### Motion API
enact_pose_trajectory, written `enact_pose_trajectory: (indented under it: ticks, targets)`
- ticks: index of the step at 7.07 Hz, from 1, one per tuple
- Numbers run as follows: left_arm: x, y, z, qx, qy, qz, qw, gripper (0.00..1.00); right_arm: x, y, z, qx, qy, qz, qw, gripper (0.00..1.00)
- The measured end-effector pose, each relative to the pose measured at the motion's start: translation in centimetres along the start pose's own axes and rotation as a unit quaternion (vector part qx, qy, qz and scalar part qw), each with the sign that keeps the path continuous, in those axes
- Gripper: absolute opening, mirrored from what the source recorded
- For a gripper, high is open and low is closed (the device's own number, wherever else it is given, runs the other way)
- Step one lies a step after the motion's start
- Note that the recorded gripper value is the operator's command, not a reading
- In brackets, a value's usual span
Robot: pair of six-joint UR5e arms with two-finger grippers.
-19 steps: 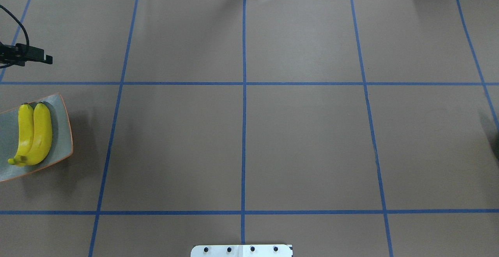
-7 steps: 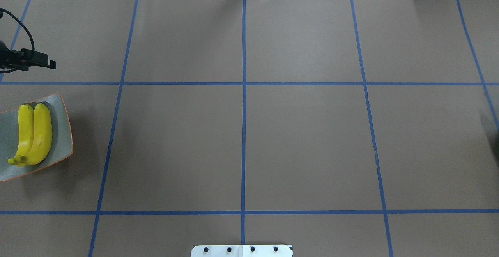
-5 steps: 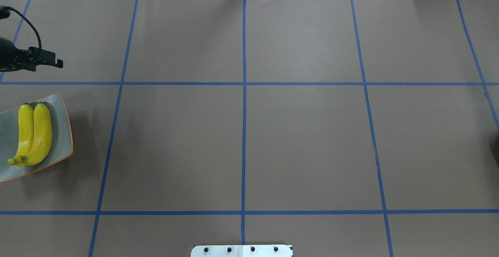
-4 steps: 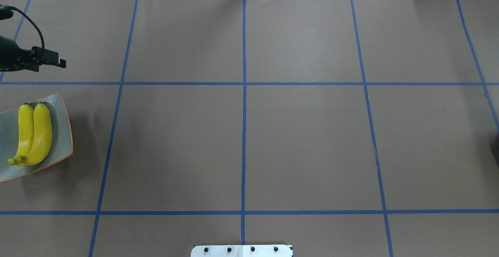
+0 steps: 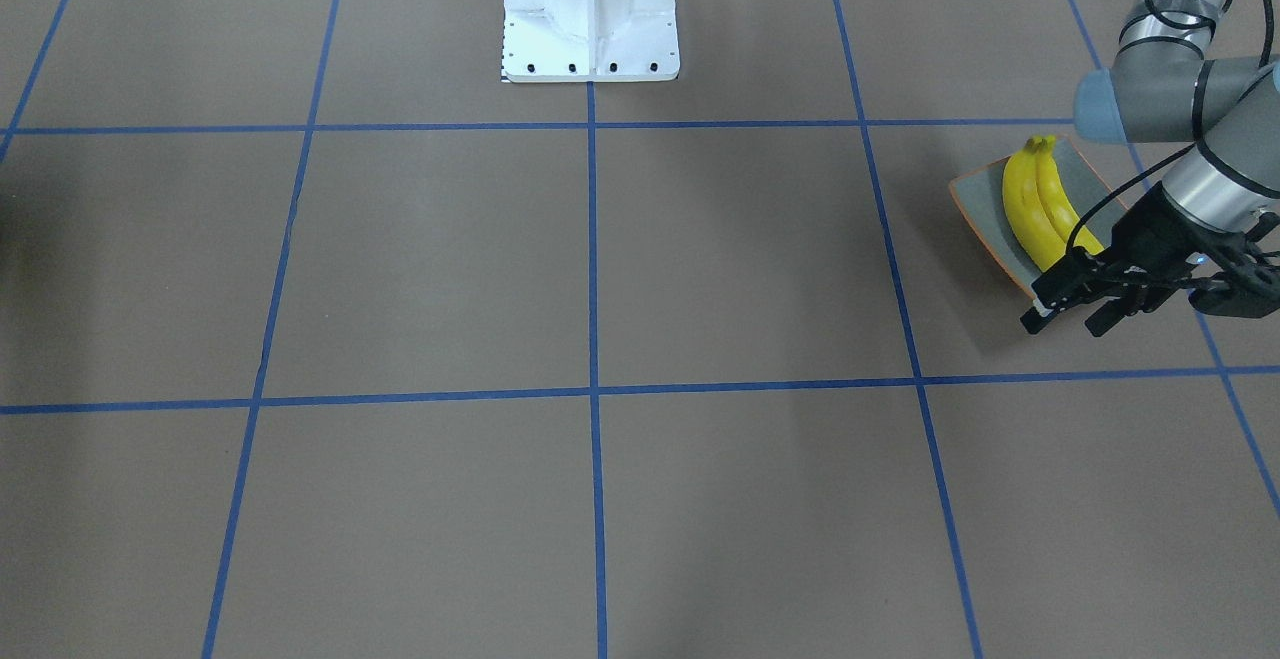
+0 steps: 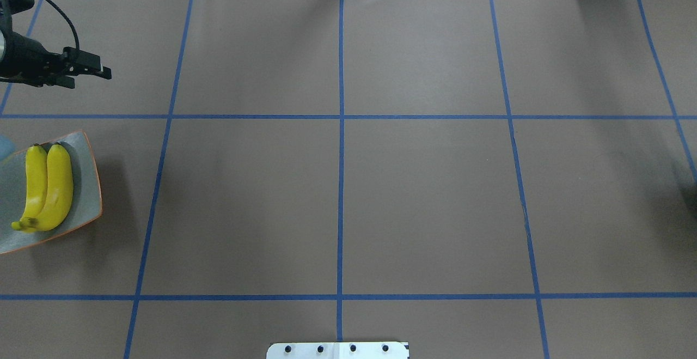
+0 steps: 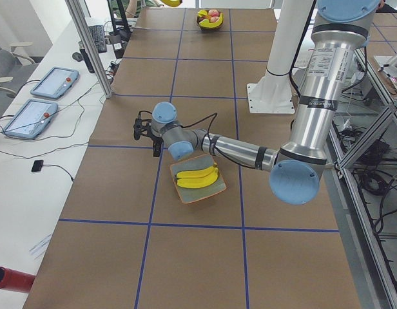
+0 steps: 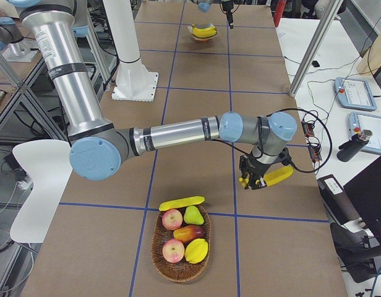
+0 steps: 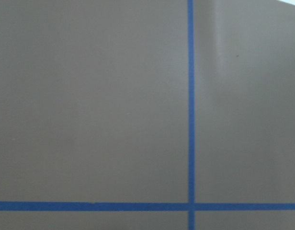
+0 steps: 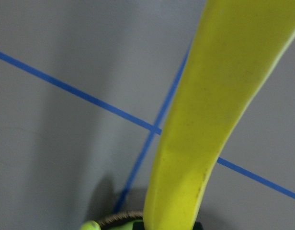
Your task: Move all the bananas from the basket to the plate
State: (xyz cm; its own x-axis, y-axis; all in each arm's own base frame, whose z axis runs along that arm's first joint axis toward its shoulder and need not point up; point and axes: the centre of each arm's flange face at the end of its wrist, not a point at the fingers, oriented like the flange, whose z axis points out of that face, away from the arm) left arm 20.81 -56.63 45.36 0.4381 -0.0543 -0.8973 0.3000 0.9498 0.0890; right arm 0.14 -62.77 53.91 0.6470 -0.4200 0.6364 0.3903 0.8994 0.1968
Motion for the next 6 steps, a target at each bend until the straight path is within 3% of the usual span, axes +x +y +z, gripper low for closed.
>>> enact_pose_trajectory:
  ticks: [3, 4, 6]
  targets:
    - [9.2, 0.7, 2.1, -0.018, 0.046, -0.043, 0.9978, 1.00, -18.4, -9.9, 1.4, 0.006, -0.055, 0.040, 0.9977, 0.00]
    - [11.6, 1.2, 2.4, -0.024, 0.060, -0.047, 0.9968, 1.00, -24.5, -12.1, 2.0, 0.009, -0.076, 0.051, 0.9958, 0.00]
    - [18.6, 3.0, 3.3, -0.040, 0.100, -0.051, 0.9929, 1.00, -35.5, -12.8, 2.8, 0.021, -0.125, 0.067, 0.9897, 0.00]
